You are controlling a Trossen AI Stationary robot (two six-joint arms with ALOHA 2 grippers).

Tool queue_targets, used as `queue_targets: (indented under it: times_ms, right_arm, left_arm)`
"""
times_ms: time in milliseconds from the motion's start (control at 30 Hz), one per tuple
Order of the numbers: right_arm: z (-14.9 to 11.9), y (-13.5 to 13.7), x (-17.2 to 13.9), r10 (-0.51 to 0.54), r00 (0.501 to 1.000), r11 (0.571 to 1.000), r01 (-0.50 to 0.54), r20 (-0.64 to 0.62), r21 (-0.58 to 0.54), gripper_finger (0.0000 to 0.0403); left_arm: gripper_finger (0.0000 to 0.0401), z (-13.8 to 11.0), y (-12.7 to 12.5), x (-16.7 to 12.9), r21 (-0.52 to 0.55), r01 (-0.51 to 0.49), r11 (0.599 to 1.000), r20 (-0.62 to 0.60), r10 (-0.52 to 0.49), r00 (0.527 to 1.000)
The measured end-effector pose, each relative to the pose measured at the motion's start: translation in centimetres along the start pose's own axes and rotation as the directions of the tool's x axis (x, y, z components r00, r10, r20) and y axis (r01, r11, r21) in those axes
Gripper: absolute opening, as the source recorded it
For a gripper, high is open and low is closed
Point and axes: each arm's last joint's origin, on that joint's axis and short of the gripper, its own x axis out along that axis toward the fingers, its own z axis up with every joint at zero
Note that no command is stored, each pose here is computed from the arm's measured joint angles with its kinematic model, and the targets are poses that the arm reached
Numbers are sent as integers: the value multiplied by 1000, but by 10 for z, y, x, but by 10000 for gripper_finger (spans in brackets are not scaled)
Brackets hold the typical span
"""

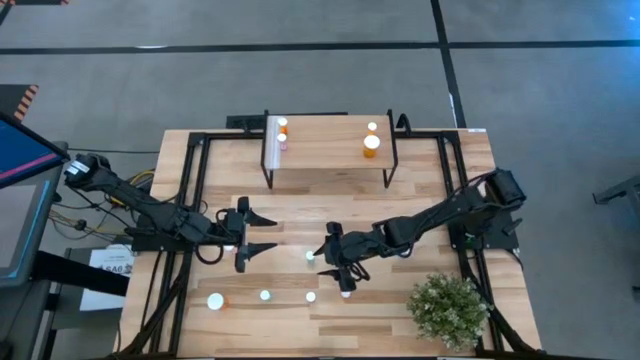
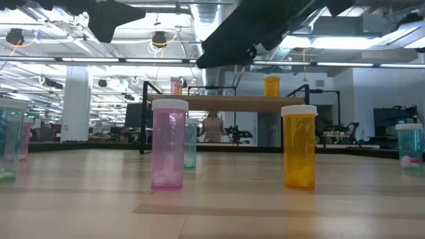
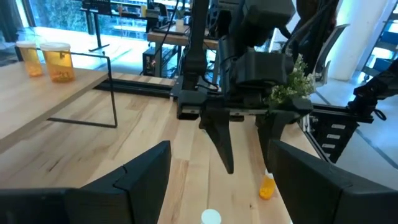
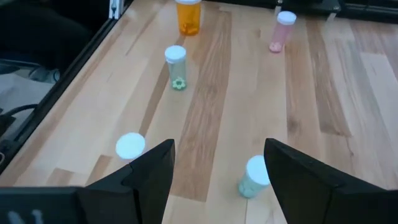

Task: Pick and place medicine bottles onto shelf by color
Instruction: Put the top left blue pill bottle on the shelf

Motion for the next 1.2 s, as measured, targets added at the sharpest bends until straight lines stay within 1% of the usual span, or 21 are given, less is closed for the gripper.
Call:
queue_targets:
  times_ms: [200, 467, 700, 833, 933, 1200]
  right_arm:
    - [-3, -3, 14, -7, 1000, 1000, 8, -18, 16, 270]
    - [-10, -19, 35, -44, 997, 997, 47, -57, 60, 270]
    - [-14, -27, 37, -58, 994, 995, 65, -89, 80, 270]
    - [-14, -27, 38, -57, 995, 994, 64, -78, 86, 270]
    - [-19, -27, 40, -55, 992, 994, 65, -111, 85, 270]
    - [-16, -27, 39, -54, 995, 994, 62, -88, 88, 270]
  left_arm:
    - [255, 0, 0, 0, 0, 0, 1000, 0, 0, 1000]
    - [255, 0, 0, 0, 2, -1, 1000, -3, 1, 1000]
    - [255, 0, 0, 0, 9, -2, 1000, -4, 2, 1000]
    - [255, 0, 0, 0, 11, -2, 1000, -4, 2, 1000]
    - [255, 0, 0, 0, 9, -2, 1000, -3, 2, 1000]
    - [255, -1, 0, 0, 9, -3, 1000, -5, 3, 1000]
